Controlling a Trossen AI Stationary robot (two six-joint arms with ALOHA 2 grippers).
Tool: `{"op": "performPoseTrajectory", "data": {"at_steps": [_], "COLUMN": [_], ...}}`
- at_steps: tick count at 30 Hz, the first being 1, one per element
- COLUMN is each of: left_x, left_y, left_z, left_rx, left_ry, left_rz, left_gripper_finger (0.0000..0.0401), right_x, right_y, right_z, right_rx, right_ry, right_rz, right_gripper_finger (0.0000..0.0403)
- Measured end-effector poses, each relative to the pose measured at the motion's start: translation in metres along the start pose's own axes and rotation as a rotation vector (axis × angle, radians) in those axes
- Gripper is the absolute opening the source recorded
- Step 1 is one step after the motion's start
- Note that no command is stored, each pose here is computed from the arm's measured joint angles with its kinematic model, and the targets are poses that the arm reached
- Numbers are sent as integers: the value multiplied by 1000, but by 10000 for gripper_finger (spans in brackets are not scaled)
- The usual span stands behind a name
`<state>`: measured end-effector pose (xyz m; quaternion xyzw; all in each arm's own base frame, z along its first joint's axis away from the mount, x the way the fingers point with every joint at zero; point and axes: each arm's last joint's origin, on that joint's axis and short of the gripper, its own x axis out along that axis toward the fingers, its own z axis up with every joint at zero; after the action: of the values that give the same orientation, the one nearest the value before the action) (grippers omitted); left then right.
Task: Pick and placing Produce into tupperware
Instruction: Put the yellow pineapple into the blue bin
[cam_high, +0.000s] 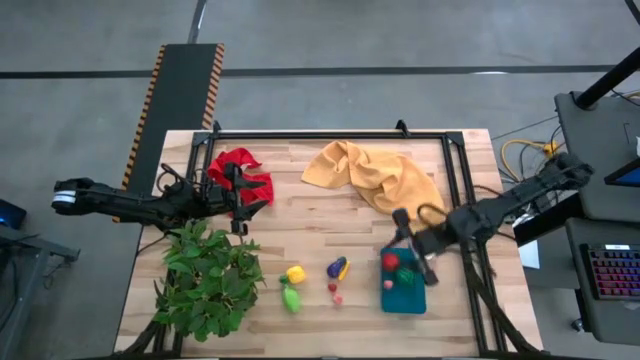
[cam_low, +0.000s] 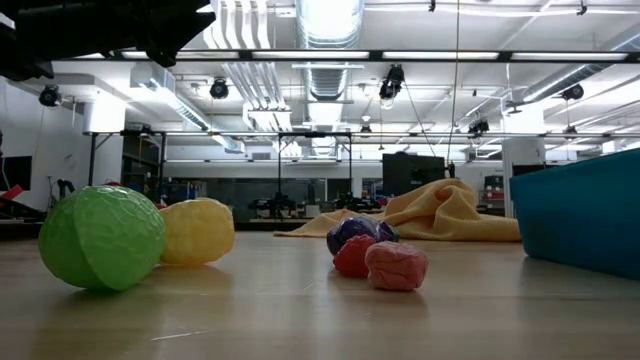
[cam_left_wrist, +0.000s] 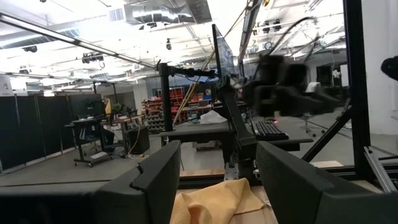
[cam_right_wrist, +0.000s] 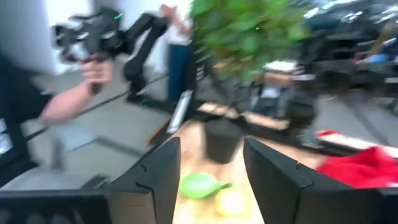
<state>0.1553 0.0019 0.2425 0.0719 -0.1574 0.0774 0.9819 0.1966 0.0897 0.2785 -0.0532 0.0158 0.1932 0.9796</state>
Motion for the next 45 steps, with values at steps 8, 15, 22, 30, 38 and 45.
{"op": "performPoseTrajectory", "data": {"at_steps": [8,15,22,30,38,45], "left_x": [0,0,0,1,5,7], "left_y": [0,0,0,-1,-2,-2], "left_z": [-1,-1,-3,-7,-10,-10], "left_rx": [19,19,20,22,26,23], "left_ry": [3,5,14,37,58,36], "left_rz": [-1,-1,-2,-6,-1,22], "left_gripper_finger": [196,196,196,196,196,196], "right_x": [-25,-41,-66,-83,-85,-87], "right_y": [-60,-78,-50,-17,-5,-16], "right_z": [-29,-28,-22,-39,-64,-73], "right_rx": [32,-6,10,-29,-6,-12], "right_ry": [-13,-10,33,16,-43,-42], "right_rz": [-140,-216,-256,-304,-152,-179], "right_gripper_finger": [107,17,9,9,9,9]}}
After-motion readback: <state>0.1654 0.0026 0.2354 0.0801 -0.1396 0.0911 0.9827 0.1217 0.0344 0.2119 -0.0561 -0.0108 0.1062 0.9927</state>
